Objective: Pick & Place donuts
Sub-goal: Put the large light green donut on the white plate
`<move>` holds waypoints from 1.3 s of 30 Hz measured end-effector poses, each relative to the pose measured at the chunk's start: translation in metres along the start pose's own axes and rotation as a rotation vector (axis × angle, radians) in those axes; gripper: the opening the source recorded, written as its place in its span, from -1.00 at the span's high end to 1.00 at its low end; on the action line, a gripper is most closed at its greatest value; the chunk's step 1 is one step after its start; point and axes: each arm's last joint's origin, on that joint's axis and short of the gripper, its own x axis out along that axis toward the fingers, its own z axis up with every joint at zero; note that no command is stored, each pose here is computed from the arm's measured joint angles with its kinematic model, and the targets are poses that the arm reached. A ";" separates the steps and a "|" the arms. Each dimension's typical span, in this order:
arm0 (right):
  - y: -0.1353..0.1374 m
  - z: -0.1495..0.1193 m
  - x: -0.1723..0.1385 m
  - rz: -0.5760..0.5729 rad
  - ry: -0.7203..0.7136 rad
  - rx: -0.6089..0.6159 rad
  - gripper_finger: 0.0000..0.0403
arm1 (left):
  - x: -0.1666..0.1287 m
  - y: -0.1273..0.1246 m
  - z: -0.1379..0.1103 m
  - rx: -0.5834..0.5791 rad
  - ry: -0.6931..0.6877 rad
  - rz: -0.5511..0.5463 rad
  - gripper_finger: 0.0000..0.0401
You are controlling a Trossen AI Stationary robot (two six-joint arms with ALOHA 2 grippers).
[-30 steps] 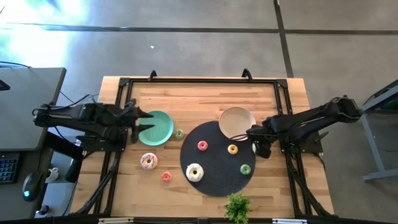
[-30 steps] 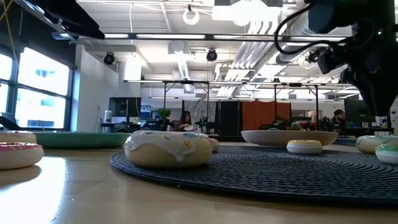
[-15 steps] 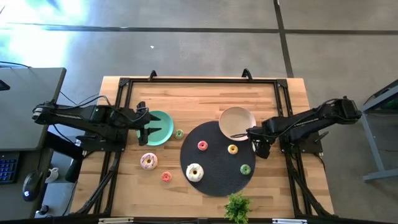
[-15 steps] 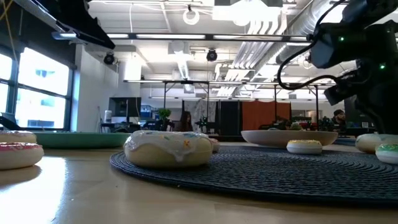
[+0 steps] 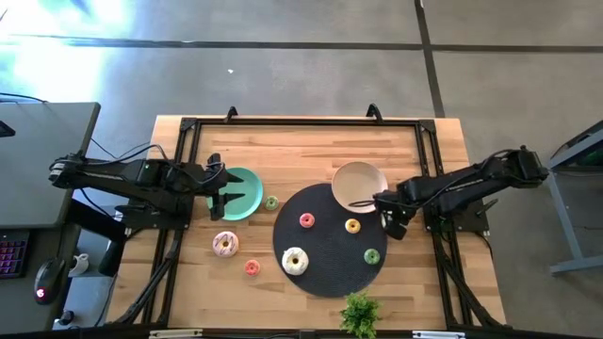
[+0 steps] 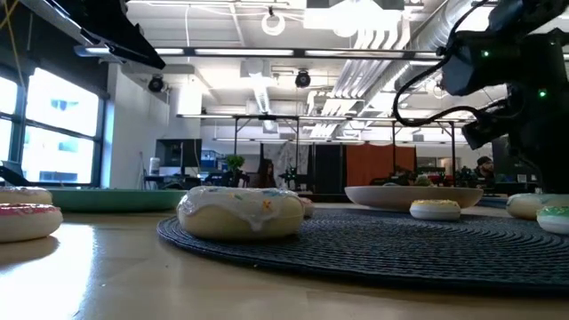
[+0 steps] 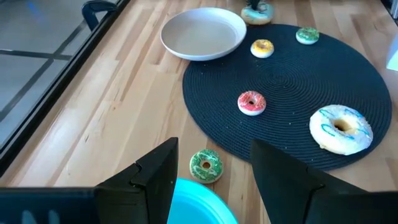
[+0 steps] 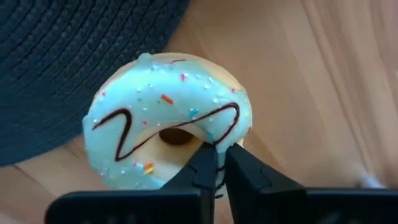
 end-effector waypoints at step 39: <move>-0.043 0.107 -0.023 -0.301 -0.171 -0.319 0.57 | 0.000 0.000 0.003 -0.011 -0.036 -0.005 0.01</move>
